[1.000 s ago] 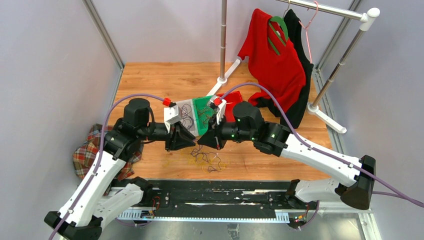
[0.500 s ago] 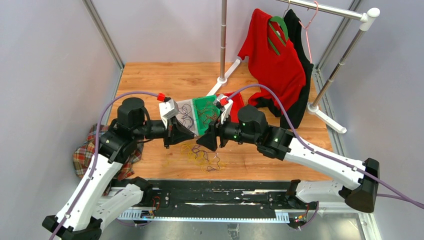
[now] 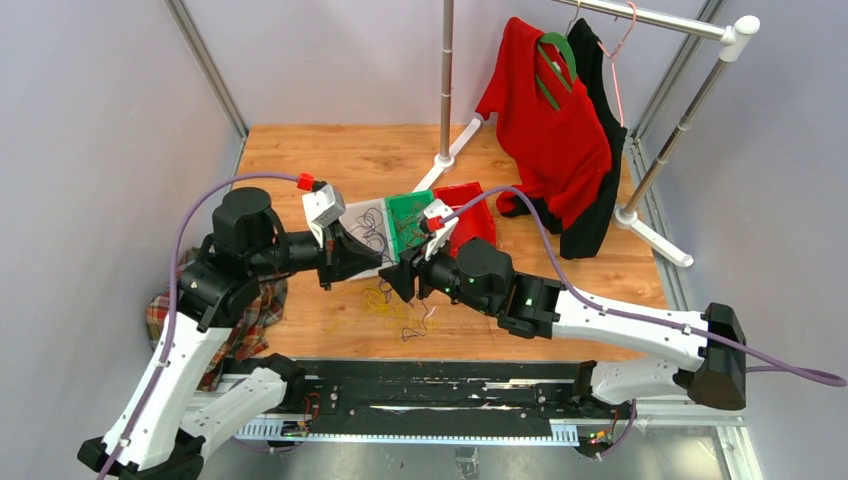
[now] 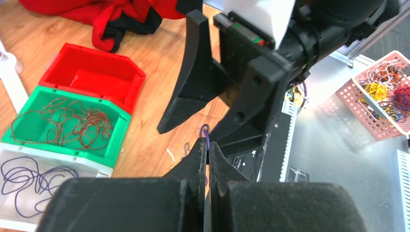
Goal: Untangle the cables
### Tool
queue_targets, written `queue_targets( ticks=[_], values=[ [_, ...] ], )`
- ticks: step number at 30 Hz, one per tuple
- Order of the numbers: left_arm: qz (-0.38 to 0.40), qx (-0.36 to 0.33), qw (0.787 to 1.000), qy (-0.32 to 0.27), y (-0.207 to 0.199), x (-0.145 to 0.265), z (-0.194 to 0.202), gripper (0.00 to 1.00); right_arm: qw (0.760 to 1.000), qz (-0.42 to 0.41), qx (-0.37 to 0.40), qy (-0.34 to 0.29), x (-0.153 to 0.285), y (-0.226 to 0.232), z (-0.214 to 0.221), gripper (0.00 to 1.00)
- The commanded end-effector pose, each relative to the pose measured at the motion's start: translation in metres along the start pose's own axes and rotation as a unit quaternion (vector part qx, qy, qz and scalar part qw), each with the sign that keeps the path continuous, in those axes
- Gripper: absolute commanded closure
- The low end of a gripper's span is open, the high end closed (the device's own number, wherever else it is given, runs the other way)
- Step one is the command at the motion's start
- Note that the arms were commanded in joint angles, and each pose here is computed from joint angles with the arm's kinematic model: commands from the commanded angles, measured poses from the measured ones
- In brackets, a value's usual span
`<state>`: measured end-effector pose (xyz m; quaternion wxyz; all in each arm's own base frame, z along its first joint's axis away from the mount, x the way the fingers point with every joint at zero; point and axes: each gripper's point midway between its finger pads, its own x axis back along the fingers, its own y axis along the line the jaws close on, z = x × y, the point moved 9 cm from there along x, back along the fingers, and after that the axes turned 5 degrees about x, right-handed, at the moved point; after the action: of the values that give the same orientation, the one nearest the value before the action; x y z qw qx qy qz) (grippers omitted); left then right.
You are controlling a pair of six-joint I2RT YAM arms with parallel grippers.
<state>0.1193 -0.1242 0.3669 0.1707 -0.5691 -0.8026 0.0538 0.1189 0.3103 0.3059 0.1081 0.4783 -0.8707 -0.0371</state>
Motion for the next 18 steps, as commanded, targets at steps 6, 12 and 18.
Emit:
queue_targets(
  ticks=[6,12,18],
  values=[
    [0.057,-0.038,0.998,-0.01,-0.023,0.014,-0.03,1.0,0.997,0.063,0.024,-0.031,-0.026,-0.005,0.015,0.49],
    [0.07,-0.066,0.995,-0.039,-0.037,0.023,-0.06,1.0,0.996,0.084,0.024,-0.02,-0.032,-0.01,0.035,0.64],
    [0.042,-0.116,0.989,-0.078,-0.047,0.036,-0.089,1.0,0.994,0.105,0.017,0.01,-0.024,-0.02,0.068,0.81]
  ],
)
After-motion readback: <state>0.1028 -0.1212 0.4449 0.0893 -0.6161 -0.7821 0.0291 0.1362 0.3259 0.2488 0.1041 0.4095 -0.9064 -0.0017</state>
